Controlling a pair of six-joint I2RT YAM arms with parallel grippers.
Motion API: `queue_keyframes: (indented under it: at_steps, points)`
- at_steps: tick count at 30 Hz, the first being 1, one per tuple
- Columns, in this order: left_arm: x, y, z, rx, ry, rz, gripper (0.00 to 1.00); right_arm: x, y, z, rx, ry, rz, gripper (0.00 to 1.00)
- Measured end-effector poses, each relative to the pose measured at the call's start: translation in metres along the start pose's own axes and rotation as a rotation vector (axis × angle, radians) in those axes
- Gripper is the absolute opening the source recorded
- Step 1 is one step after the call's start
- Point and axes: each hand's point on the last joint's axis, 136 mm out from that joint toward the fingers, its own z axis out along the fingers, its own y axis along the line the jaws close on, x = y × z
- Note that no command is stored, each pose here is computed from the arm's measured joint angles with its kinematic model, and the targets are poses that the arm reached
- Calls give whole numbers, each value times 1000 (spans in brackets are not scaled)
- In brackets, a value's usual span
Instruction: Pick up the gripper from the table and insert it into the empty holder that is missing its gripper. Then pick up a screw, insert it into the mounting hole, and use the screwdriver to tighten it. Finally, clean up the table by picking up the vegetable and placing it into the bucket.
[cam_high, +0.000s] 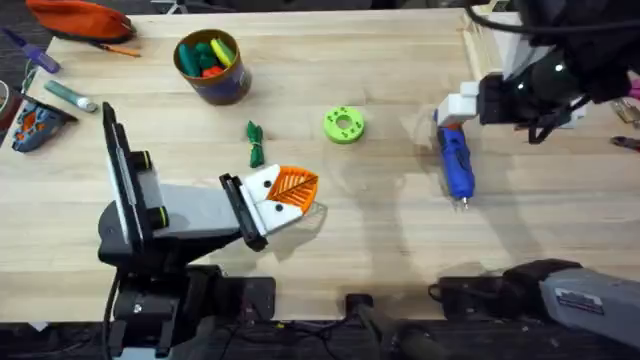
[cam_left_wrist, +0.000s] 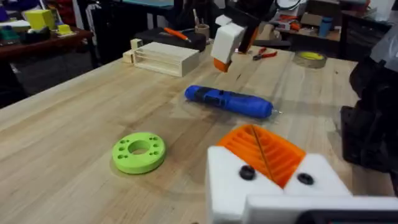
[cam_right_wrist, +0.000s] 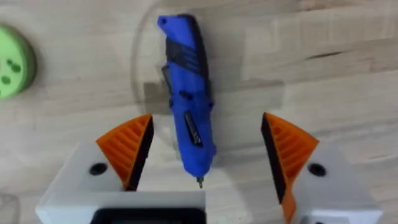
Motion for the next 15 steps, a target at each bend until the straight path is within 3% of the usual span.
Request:
queue_keyframes:
  at_steps: [9,15]
  points:
    - [0,0,0,0,0,0,14,-8,2,7,-29,-6,-52,990]
    - [0,0,0,0,0,1,14,0,0,26,-31,94,-69,990]
